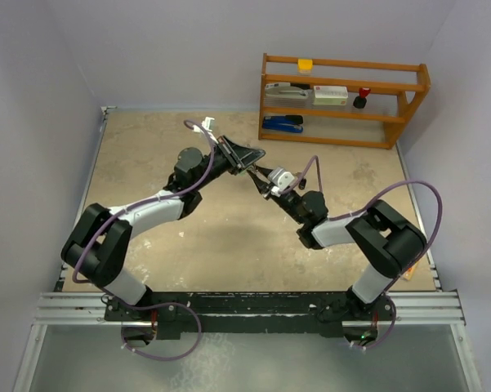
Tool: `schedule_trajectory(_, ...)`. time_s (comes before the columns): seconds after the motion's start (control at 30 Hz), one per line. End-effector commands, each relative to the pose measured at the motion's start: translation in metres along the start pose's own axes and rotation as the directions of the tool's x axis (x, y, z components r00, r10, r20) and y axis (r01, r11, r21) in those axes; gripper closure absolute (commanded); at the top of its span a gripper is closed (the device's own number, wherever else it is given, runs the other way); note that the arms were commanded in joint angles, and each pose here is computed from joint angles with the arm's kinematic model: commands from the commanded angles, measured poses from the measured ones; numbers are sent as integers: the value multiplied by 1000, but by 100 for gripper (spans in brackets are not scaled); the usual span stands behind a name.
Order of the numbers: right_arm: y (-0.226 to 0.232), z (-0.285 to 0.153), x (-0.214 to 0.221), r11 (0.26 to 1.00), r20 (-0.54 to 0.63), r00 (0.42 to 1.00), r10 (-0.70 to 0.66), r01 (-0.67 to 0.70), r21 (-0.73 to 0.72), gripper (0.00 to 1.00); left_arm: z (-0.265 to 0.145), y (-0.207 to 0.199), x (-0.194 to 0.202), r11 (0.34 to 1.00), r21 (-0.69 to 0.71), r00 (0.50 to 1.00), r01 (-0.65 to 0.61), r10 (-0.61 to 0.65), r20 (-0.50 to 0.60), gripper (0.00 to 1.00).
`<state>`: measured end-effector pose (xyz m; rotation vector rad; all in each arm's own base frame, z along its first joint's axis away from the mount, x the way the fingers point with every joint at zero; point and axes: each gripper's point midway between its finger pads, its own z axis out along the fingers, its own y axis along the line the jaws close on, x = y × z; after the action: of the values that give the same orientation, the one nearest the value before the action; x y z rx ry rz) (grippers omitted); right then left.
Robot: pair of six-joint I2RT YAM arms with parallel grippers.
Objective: Put the keys on the keyring
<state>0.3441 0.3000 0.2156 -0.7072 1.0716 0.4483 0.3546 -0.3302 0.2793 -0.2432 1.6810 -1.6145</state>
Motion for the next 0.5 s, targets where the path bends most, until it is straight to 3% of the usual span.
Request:
schedule_trajectory(0.0, -23, -13, -62, 993, 190, 981, 32, -54, 108, 66, 4, -21, -35, 984, 59, 982, -166, 159, 104, 100)
schedule_trajectory(0.2, -35, -38, -14, 973, -117, 987, 113, -86, 213, 56, 0, -22, -50, 937, -40, 931, -348, 350, 103, 100)
schedule_trajectory(0.47, -38, -45, -7, 959, -216, 959, 186, -129, 250, 55, -9, -37, -51, 870, -9, 864, -494, 491, 111, 100)
